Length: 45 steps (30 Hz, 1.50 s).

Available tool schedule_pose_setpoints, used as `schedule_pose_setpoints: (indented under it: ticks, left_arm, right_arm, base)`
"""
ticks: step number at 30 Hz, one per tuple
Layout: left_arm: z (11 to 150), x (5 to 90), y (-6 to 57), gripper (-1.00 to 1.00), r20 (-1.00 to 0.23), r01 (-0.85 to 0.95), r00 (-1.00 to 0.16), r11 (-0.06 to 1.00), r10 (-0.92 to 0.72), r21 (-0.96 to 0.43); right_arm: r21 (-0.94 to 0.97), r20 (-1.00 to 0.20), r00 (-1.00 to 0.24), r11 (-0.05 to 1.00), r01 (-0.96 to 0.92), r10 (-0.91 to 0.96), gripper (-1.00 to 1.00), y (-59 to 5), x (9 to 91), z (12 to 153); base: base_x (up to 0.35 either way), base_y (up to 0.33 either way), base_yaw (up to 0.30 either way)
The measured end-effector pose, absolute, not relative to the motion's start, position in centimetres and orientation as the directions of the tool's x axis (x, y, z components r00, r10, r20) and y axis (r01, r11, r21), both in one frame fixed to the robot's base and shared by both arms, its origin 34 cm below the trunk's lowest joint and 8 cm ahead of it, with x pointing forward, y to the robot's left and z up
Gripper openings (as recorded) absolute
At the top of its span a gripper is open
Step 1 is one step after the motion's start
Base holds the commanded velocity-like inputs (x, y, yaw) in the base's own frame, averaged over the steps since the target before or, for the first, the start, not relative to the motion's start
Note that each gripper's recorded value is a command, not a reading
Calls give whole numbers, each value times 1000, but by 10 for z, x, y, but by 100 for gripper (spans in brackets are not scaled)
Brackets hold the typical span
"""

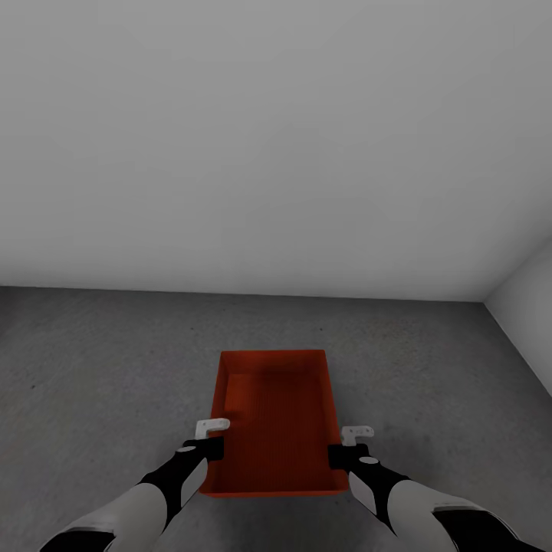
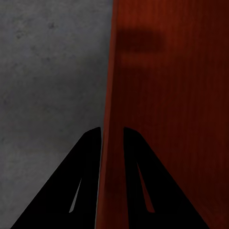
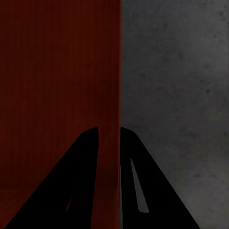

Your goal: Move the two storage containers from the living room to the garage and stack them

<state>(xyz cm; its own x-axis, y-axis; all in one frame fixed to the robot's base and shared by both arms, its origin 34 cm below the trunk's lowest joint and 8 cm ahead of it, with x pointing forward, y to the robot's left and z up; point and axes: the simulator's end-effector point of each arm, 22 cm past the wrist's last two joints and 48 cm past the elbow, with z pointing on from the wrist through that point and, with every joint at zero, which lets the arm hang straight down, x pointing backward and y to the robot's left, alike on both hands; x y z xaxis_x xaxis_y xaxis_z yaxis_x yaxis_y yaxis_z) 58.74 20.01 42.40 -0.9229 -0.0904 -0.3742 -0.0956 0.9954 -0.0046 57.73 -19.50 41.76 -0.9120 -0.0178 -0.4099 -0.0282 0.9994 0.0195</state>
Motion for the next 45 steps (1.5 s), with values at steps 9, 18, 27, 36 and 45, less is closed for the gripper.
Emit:
schedule_pose_setpoints:
  ticks: [9, 18, 27, 36, 45]
  left_arm:
    - [408, 586, 201, -100, -375, -96, -923, 995, -91, -5]
    - [391, 584, 199, -100, -375, -96, -923, 995, -91, -4]
    - [374, 582, 200, -100, -375, -96, -923, 995, -91, -5]
    - [356, 580, 200, -100, -375, -96, -922, 995, -91, -5]
    - [343, 579, 200, -100, -376, -96, -922, 995, -91, -5]
  right_arm:
    - [19, -410, -912, 999, -28, -18, -100, -194, 576, 401]
    - [19, -410, -912, 999, -29, -18, -100, -196, 574, 384]
    - [19, -411, -912, 999, -29, -18, -100, -195, 573, 367]
    - [19, -411, -912, 999, -28, -18, -100, -195, 570, 350]
    - [19, -412, -911, 999, -28, -18, -100, -195, 569, 336]
  base:
    - [0, 0, -18]
    - [0, 0, -205]
    - [0, 0, -27]
    - [0, 0, -1]
    - [0, 0, 0]
